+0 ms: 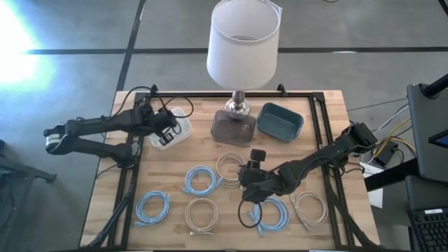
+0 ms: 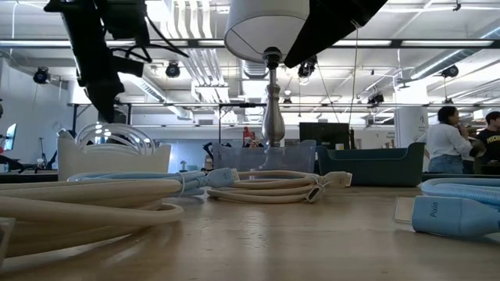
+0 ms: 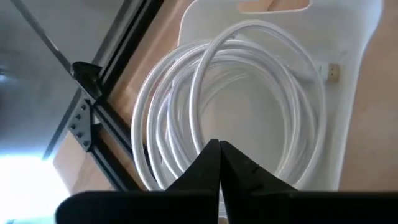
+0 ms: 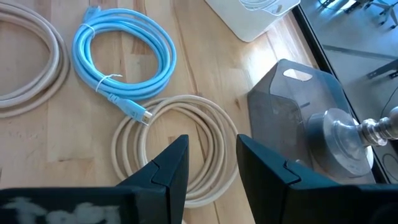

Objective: Sort HDMI cables
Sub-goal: Put the white HDMI cable into the white bin, then put the top left brown HDMI cable into the black bin

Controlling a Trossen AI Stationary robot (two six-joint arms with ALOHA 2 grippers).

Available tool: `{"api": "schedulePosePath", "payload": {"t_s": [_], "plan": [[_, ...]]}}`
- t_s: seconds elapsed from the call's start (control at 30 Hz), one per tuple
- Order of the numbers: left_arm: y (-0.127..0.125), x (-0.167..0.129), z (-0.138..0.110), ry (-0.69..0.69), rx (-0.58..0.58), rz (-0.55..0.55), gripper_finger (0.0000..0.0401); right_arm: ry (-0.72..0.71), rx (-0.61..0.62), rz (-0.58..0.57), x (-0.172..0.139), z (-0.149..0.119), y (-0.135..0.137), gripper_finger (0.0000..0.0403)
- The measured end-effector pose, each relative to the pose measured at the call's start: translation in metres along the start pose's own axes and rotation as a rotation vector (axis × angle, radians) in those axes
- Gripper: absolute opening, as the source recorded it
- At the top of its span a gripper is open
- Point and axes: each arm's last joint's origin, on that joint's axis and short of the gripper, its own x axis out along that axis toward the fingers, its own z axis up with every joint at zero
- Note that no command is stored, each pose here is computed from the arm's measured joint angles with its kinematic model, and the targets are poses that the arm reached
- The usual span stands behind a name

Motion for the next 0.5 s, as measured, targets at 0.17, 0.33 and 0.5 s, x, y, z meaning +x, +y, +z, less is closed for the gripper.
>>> {"api": "schedulePosePath", "payload": {"t_s": [0.17, 0.33, 0.5], "plan": [[0.001, -0.011, 0.010, -0.036, -0.058, -0.123, 0.0010, -0.003, 0.011, 0.003, 0.000, 0.001, 0.000, 0.0128], [0.000, -0.029, 0.029, -0.188, -0.068, -0.306, 0.0009, 0.004, 0.067, 0.015, 0.001, -0.001, 0.001, 0.0128], [-0.004, -0.036, 0.045, -0.373, 0.034, -0.447, 0.0011, 0.046, 0.100, 0.182, 0.006, -0.003, 0.004, 0.0128]]}}
